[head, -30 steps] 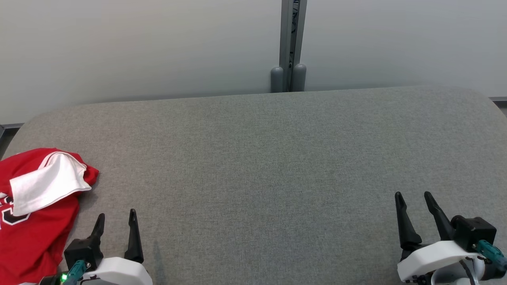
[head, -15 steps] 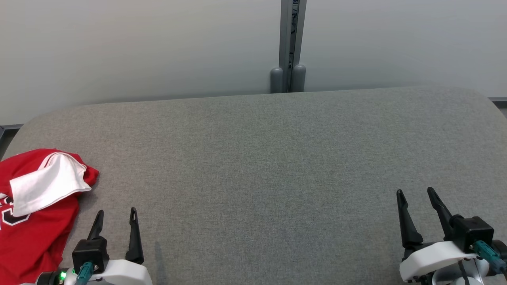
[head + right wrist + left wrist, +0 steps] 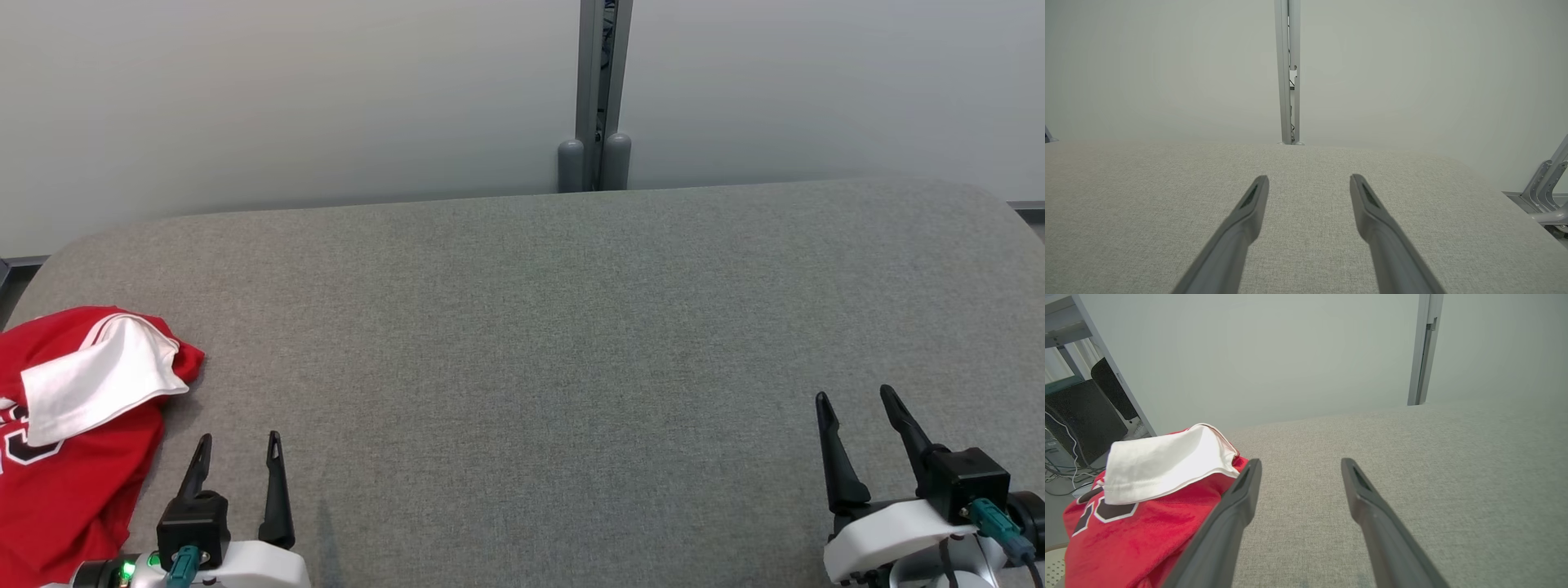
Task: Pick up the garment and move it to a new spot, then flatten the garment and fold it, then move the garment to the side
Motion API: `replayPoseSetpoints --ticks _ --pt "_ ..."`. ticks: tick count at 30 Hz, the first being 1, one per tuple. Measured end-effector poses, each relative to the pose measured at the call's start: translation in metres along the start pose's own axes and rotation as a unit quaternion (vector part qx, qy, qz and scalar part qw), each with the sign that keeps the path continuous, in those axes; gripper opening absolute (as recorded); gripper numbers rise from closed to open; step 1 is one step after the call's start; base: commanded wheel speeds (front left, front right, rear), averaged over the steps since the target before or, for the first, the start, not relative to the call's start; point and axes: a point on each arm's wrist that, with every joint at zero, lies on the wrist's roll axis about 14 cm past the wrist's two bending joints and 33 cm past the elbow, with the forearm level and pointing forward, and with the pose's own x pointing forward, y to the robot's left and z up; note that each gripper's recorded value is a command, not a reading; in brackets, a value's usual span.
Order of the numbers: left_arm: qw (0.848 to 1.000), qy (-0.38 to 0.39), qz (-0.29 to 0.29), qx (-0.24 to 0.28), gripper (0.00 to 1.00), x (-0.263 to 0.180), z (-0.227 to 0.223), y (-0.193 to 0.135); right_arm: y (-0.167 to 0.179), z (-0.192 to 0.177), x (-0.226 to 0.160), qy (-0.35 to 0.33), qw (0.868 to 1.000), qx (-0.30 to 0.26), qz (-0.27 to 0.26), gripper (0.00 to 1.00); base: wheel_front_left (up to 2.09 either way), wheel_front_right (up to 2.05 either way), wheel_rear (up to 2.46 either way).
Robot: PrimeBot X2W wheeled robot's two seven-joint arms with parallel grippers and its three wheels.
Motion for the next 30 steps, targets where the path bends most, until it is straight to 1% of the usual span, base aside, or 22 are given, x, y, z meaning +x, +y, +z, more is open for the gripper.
replayPoseSetpoints --ticks 8,13,22,30 --pt "1.0 0.005 0.007 -0.003 1.0 -0.001 -0.003 0.004 0.002 -0.003 0.002 0.004 1.0 0.006 0.002 1.0 0.0 0.0 0.0" --pt "1.0 0.011 0.021 -0.011 1.0 -0.006 -0.007 0.013 0.013 -0.008 0.007 0.01 1.0 0.022 0.016 1.0 0.0 0.0 0.0" --pt "0.997 0.022 0.074 -0.018 1.0 -0.024 -0.016 0.048 0.064 -0.019 0.023 0.027 0.995 0.041 0.088 1.0 0.0 0.0 0.0" --pt "0.988 0.035 0.148 -0.026 1.0 -0.058 -0.026 0.095 0.124 -0.024 0.035 0.038 0.983 0.046 0.173 1.0 0.0 0.0 0.0"
